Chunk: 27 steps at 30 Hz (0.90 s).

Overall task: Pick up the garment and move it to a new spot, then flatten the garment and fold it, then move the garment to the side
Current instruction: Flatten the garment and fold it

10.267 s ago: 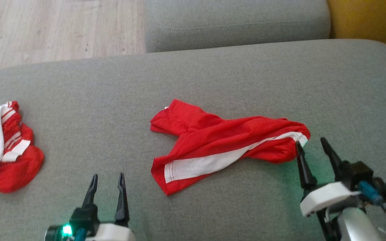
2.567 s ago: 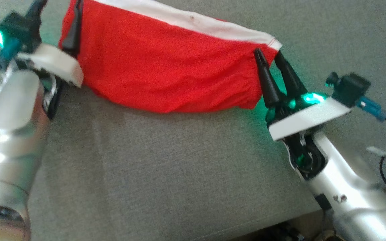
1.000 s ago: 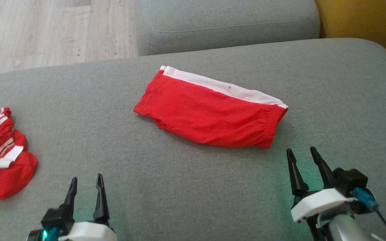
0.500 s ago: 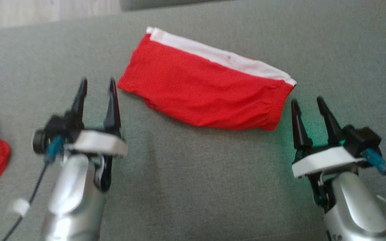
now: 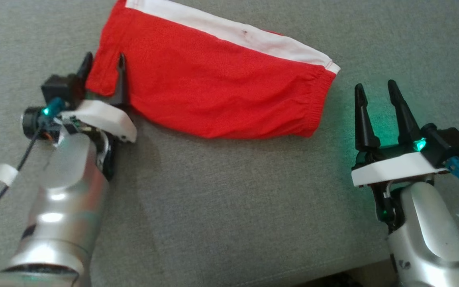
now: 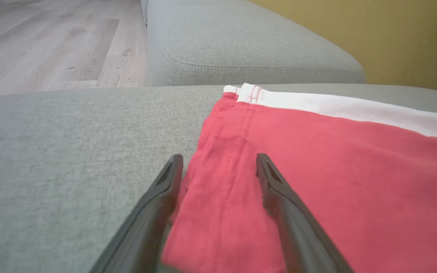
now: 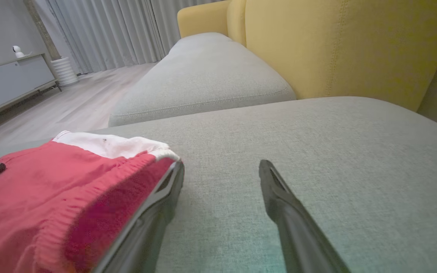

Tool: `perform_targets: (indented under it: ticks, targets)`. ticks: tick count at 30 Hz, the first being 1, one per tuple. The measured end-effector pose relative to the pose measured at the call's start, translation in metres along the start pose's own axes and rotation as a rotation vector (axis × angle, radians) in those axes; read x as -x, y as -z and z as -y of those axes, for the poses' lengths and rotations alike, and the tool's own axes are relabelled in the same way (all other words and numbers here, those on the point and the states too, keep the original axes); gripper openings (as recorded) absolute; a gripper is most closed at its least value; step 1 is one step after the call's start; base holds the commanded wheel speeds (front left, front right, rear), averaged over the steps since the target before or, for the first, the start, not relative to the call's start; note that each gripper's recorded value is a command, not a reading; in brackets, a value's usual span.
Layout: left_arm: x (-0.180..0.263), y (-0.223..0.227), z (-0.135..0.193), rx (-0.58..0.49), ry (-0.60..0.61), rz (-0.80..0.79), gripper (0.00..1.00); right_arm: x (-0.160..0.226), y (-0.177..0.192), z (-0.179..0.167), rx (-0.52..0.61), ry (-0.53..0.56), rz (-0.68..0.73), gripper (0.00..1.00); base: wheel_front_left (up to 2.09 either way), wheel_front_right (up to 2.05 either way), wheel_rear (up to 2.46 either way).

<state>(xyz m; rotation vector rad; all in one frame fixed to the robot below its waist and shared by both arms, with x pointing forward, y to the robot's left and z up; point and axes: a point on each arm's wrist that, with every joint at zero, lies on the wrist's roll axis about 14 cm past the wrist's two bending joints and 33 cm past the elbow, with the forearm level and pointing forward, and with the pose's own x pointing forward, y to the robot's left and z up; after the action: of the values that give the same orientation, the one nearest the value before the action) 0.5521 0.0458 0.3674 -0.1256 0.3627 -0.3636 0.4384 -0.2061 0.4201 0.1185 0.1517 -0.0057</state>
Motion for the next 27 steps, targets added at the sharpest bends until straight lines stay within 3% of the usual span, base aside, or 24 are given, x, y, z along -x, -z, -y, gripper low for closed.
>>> perform_targets:
  ticks: [4,5,7,14,27]
  targets:
    - [-0.009,0.008,0.001,-0.003,0.005,-0.038,1.00,0.001,0.003,0.007,0.003,0.018,-0.010,1.00,0.00,0.00,0.00]
    - [-0.009,0.009,0.002,-0.008,0.007,-0.048,0.93,0.001,0.003,0.006,0.003,0.018,-0.008,1.00,0.00,0.00,0.00]
    - [-0.007,0.010,0.004,-0.018,0.013,-0.066,0.00,0.000,0.001,0.005,0.000,0.013,-0.004,1.00,0.00,0.00,0.00]
    - [0.014,0.005,0.005,0.001,-0.009,-0.061,0.00,0.000,-0.012,-0.008,-0.011,-0.017,0.031,1.00,0.00,0.00,0.00]
    - [0.121,0.026,-0.022,0.070,-0.195,-0.013,0.00,0.038,-0.005,-0.029,-0.035,-0.058,0.005,1.00,0.00,0.00,0.00]
